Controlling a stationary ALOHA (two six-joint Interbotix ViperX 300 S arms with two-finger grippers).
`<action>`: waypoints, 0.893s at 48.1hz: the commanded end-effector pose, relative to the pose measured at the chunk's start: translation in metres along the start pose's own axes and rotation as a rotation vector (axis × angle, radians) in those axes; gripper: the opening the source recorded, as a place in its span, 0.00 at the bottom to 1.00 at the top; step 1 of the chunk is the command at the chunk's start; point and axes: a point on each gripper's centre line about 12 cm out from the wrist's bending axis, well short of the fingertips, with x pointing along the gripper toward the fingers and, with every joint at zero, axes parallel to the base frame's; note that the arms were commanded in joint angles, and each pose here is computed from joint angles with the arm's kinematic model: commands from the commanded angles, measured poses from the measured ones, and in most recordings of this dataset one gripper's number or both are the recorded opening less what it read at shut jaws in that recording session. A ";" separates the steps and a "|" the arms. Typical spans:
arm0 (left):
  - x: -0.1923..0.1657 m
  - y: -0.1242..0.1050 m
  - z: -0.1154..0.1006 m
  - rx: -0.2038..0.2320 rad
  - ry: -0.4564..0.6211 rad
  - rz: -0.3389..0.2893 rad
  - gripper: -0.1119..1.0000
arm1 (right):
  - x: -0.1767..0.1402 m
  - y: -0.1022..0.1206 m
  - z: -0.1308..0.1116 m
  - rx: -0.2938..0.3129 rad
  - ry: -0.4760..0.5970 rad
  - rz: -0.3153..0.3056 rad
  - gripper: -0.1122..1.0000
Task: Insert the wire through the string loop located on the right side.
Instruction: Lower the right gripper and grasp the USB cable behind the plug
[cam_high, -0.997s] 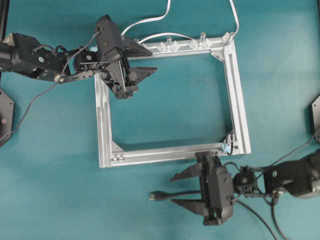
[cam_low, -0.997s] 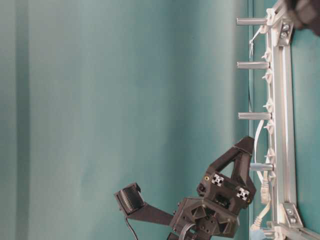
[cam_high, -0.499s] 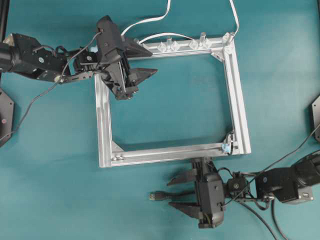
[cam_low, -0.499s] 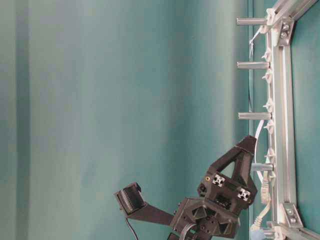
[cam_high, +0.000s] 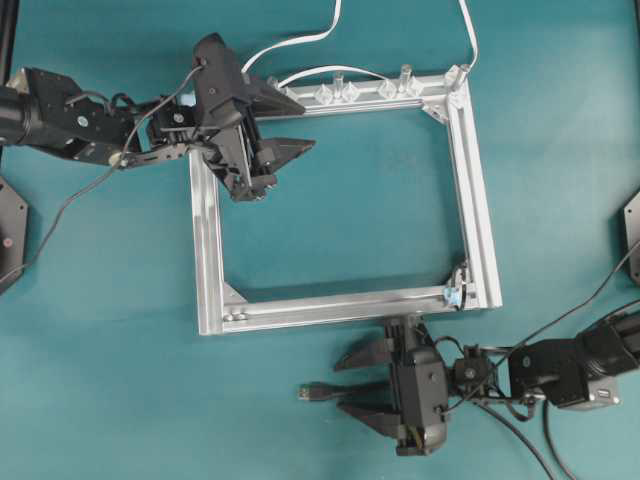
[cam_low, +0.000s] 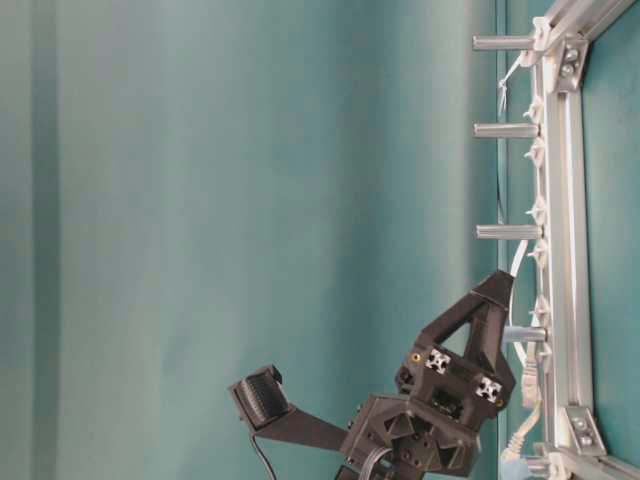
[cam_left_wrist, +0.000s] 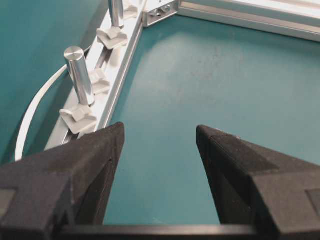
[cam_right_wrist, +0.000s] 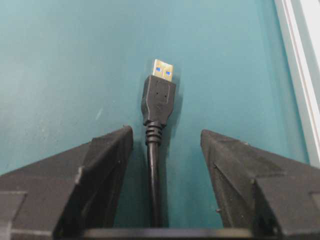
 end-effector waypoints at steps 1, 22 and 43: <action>-0.002 -0.003 0.011 -0.001 -0.033 -0.007 0.68 | 0.000 0.002 0.010 0.013 -0.029 0.003 0.71; -0.002 -0.006 0.010 0.002 -0.030 -0.016 0.68 | 0.007 0.004 -0.011 0.012 0.115 0.019 0.21; -0.001 -0.013 0.004 0.008 -0.006 -0.030 0.68 | 0.009 0.006 -0.011 0.018 0.135 0.026 0.21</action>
